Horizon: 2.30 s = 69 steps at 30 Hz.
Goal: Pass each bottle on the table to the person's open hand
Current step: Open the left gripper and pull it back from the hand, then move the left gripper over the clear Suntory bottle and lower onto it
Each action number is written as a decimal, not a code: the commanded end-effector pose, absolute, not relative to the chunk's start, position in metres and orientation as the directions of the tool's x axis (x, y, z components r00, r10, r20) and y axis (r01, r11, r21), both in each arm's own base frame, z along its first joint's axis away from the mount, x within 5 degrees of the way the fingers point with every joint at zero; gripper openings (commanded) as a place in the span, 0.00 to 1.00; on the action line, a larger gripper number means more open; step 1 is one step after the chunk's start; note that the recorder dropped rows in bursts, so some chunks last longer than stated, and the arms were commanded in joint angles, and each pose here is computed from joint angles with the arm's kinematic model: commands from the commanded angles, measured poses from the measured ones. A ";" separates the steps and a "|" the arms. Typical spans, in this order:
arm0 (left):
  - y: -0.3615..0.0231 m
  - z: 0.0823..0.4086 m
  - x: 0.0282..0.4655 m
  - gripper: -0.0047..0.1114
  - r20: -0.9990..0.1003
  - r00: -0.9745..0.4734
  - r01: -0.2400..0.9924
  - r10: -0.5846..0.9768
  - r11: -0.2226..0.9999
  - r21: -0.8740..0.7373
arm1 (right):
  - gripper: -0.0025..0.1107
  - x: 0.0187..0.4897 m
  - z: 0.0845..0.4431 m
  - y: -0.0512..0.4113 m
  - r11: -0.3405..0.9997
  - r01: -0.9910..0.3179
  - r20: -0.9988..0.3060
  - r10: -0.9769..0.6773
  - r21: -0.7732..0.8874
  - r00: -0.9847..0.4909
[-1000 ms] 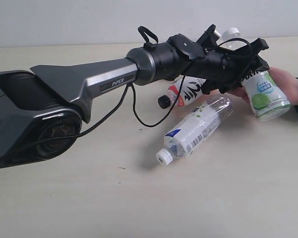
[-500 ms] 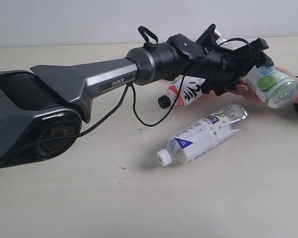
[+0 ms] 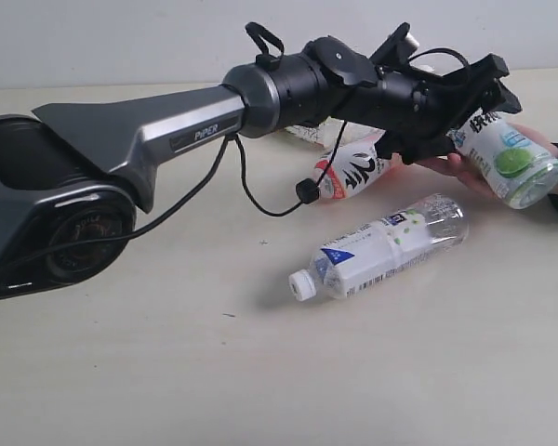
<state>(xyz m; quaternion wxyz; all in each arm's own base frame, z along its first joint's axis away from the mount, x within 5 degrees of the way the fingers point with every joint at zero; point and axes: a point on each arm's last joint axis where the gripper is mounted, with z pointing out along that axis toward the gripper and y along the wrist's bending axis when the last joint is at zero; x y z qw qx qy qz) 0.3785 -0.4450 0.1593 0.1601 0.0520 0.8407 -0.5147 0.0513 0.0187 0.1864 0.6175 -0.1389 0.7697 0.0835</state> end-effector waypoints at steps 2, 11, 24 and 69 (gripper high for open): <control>-0.428 0.182 0.379 0.76 -0.349 -0.935 0.336 0.062 0.469 -0.817 | 0.02 0.051 0.186 0.019 0.948 -0.316 -0.976 -0.108 -0.044 -0.189; -0.403 0.224 0.370 0.13 -0.424 -0.856 0.517 0.296 0.455 -0.725 | 0.02 0.051 0.186 0.019 0.948 -0.316 -0.976 -0.108 -0.044 -0.189; -0.364 0.264 0.354 0.04 -0.422 -0.700 0.714 0.577 0.570 -0.406 | 0.02 0.051 0.186 0.019 0.948 -0.316 -0.976 -0.108 -0.044 -0.189; -0.238 0.264 0.248 0.04 -0.744 -0.405 0.804 0.531 0.594 -0.014 | 0.02 0.051 0.186 0.019 0.948 -0.316 -0.976 -0.108 -0.044 -0.189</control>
